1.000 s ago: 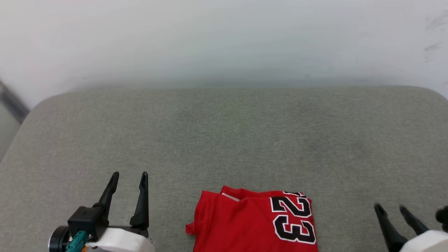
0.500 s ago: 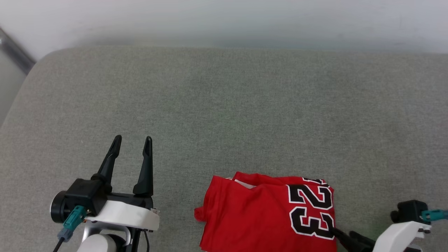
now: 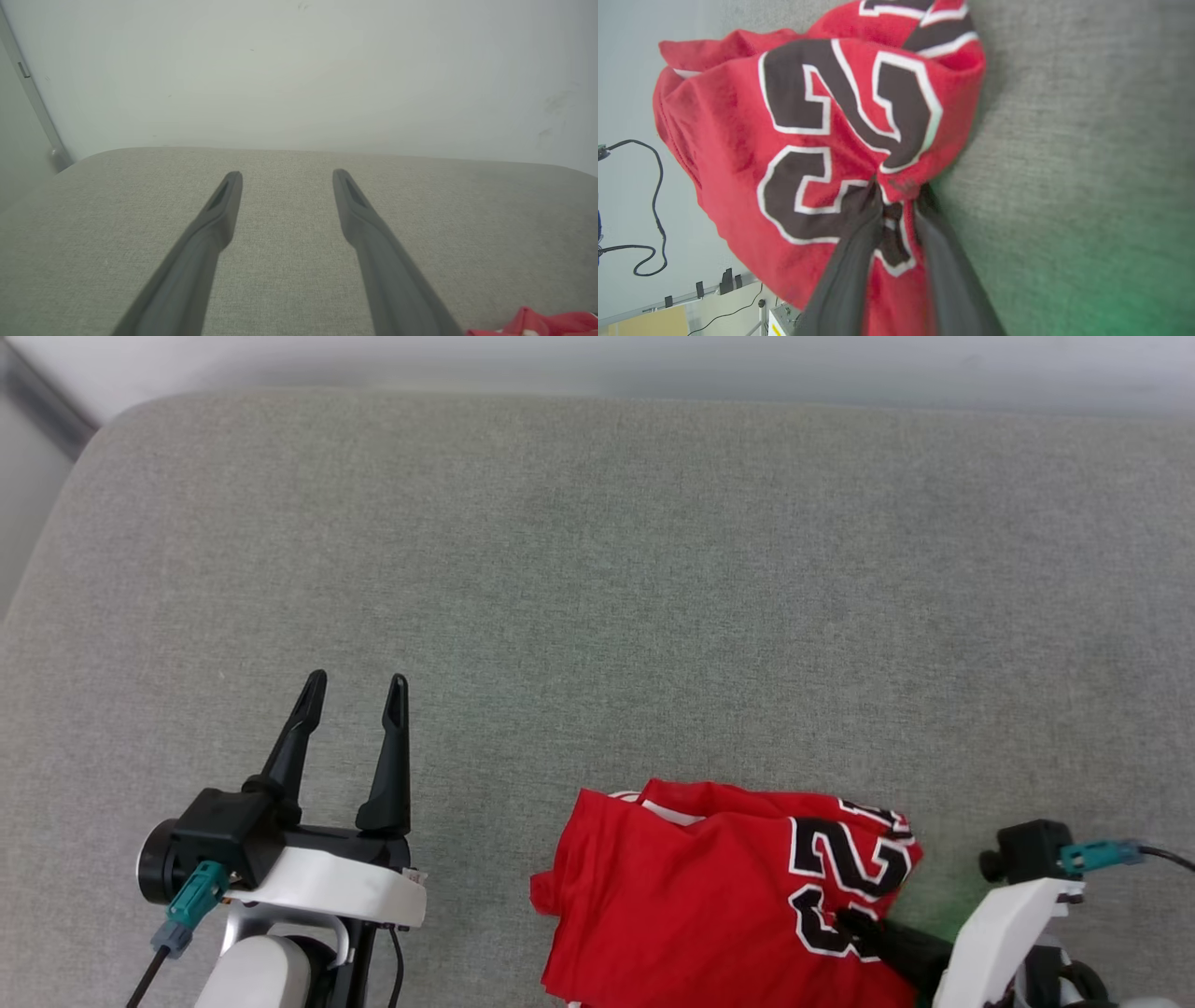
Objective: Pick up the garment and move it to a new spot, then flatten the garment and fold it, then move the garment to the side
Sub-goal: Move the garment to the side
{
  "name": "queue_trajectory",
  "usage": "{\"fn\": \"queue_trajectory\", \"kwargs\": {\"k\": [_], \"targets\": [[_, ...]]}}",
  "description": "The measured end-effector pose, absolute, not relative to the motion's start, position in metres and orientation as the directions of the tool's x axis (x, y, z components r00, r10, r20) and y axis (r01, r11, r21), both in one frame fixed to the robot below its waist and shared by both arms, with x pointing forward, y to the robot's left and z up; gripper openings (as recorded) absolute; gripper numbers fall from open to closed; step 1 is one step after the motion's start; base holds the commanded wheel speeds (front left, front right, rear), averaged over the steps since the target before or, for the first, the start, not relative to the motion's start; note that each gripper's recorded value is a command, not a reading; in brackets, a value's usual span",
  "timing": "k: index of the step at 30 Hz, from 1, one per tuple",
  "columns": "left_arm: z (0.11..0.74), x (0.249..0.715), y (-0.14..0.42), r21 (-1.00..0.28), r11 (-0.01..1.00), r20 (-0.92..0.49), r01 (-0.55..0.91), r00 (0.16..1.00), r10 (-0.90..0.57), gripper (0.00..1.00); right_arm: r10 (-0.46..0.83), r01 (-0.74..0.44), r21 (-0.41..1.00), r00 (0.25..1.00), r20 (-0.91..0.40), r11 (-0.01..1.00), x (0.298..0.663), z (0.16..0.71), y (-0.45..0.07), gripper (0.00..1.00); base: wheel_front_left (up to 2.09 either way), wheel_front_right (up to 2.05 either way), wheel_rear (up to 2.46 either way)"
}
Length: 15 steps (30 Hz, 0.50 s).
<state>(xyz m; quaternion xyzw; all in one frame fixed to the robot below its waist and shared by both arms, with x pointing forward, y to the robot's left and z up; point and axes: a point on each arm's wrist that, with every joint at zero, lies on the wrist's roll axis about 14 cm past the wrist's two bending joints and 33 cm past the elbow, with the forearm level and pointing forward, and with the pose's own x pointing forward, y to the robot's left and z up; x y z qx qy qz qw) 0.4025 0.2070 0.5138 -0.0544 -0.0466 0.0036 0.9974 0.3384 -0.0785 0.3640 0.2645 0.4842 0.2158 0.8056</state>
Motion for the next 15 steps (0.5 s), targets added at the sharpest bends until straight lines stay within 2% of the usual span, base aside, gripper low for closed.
{"fn": "queue_trajectory", "kwargs": {"k": [7,10,15], "targets": [[0.523,0.399,0.200,-0.109,0.994,0.122,0.019,0.993,-0.006,1.00,0.579,-0.173,0.575,0.480,-0.660,0.799,0.341,0.378,-0.086,0.00,0.00,0.00,0.00],[0.524,0.396,0.193,-0.107,0.993,0.127,0.042,0.992,-0.028,1.00,0.508,-0.209,0.475,0.527,-0.681,0.855,0.347,0.384,-0.109,0.00,0.00,0.00,0.00],[0.527,0.399,0.174,-0.111,0.989,0.139,0.098,0.987,-0.082,1.00,0.352,-0.191,0.299,0.601,-0.717,0.935,0.350,0.392,-0.157,0.00,0.00,0.00,0.00]]}}
